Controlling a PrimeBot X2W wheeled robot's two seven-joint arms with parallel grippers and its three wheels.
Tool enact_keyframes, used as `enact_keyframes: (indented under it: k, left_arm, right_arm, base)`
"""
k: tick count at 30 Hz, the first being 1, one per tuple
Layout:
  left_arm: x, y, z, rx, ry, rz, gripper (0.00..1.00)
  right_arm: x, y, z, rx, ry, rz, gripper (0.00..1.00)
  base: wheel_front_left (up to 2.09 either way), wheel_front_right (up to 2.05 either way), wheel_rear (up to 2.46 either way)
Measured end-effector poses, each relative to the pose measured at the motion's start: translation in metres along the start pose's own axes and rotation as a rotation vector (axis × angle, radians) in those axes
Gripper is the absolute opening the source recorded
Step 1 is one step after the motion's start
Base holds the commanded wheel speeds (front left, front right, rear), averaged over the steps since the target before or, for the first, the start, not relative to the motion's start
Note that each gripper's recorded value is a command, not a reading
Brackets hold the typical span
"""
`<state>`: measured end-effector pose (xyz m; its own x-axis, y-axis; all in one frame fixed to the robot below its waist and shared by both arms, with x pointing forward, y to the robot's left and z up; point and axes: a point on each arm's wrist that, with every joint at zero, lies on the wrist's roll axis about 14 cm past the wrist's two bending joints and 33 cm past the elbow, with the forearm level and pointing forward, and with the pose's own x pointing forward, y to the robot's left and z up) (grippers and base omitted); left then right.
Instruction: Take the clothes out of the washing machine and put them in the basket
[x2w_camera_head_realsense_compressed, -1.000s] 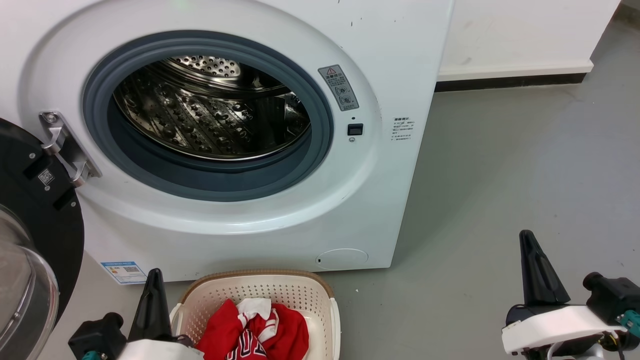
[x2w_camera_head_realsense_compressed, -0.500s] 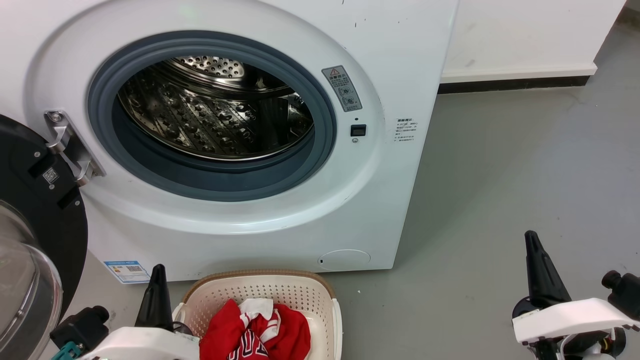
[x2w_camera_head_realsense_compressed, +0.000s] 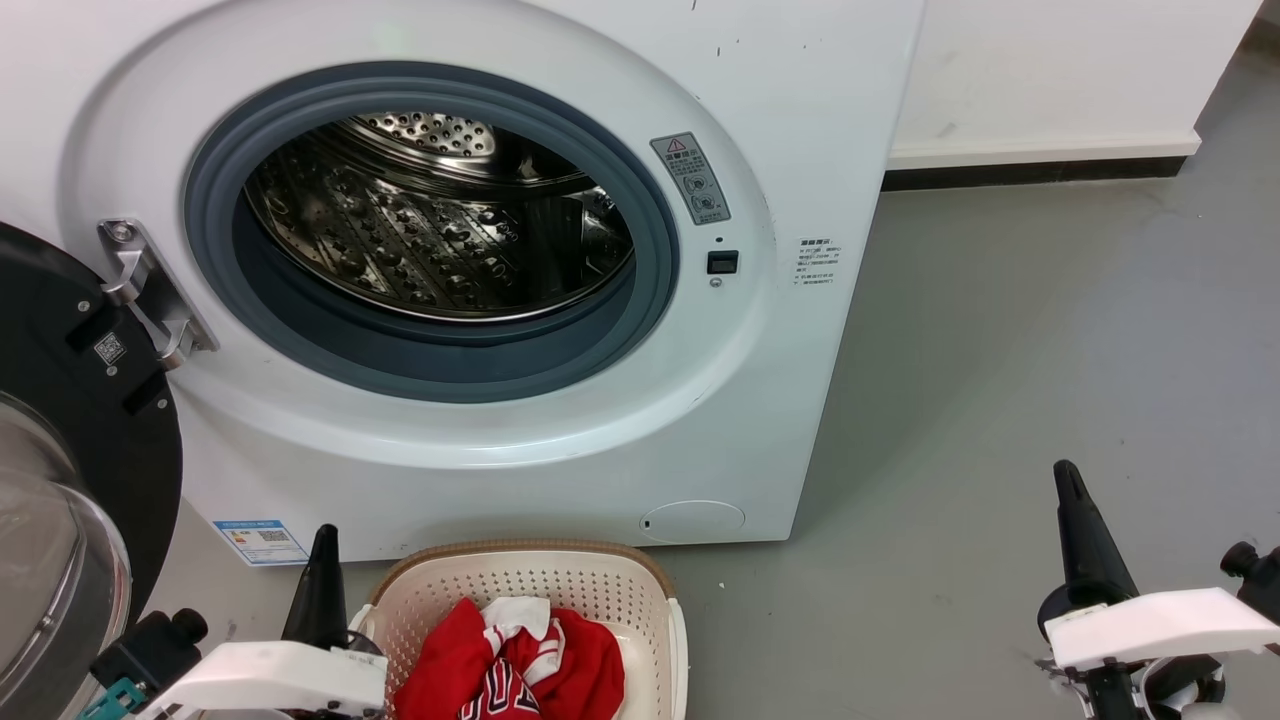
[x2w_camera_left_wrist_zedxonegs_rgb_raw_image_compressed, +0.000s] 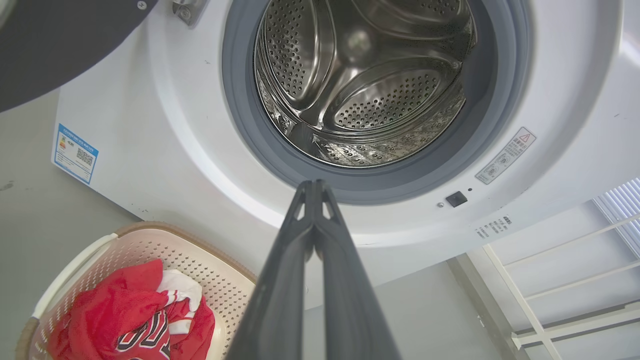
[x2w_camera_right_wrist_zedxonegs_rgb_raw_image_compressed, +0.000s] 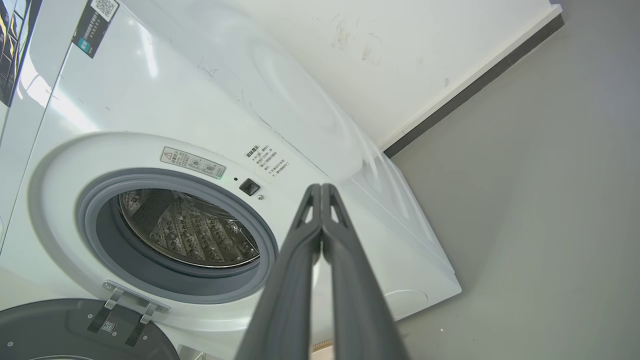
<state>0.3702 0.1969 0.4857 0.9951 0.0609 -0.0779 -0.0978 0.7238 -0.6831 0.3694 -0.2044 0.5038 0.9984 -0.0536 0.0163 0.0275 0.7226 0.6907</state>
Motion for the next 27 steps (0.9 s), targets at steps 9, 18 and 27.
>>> enact_keyframes:
  k: [9,18,27]
  left_arm:
    - [0.0033,-0.0005,0.0006,-0.134,0.011,-0.003,0.00]
    - [0.0056,-0.0008,0.0012,-0.244,0.019,-0.006,0.00]
    - [0.0078,-0.0019,0.0021,-0.345,0.027,-0.013,0.00]
  right_arm:
    - [0.0022,-0.0023,-0.0009,0.131,0.010,-0.014,0.00]
    - [0.0046,-0.0033,-0.0018,0.240,0.019,-0.021,0.00]
    - [0.0069,-0.0031,-0.0021,0.339,0.026,-0.024,0.00]
  base:
    - [0.00,0.00,0.00]
    - [0.00,0.00,0.00]
    - [0.00,0.00,0.00]
